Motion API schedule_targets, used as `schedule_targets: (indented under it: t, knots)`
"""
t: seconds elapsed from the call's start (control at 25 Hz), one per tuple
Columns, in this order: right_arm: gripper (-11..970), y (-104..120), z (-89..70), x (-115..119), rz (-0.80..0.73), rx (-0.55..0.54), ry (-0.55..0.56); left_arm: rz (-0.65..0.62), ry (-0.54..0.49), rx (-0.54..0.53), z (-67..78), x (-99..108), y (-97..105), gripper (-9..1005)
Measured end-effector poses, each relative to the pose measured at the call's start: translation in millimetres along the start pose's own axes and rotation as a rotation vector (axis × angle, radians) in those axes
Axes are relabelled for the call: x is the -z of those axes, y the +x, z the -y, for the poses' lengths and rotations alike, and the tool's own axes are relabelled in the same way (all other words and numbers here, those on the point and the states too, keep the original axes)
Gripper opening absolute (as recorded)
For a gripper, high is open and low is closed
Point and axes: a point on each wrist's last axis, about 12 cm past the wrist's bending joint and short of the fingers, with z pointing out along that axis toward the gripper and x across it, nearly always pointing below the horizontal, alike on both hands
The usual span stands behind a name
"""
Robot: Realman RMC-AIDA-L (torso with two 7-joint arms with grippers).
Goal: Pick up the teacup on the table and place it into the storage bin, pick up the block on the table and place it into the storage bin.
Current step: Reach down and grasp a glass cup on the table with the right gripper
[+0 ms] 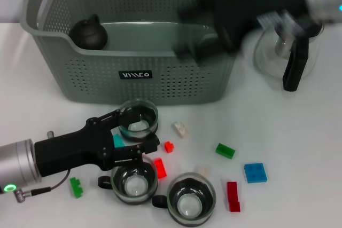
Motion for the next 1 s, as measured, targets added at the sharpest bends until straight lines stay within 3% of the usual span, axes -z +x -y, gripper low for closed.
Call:
schedule_targets:
  t: [0.04,0.28,0.4,0.6,1.0]
  knots:
    - [749,7,-19.7,13,-0.019,0.002,-0.109,-0.001,0.001,-0.001,0.1,0,0,932]
    - [753,24,-53.9,18,-0.122,-0.016,-0.3,-0.012,0.007,-0.006,0.3,0,1,928]
    - [748,35,-63.5,1,-0.227,-0.028,-0.354,-0.012,0.008,-0.006,0.4,0,1,926]
    - [746,51,-74.1,-45,-0.433,0.005,-0.402,-0.01,0.01,-0.003,0.5,-1,1,923]
    - [746,64,-91.1,-101,-0.58,0.135,-0.39,-0.007,-0.002,0.001,0.1,-1,2,918]
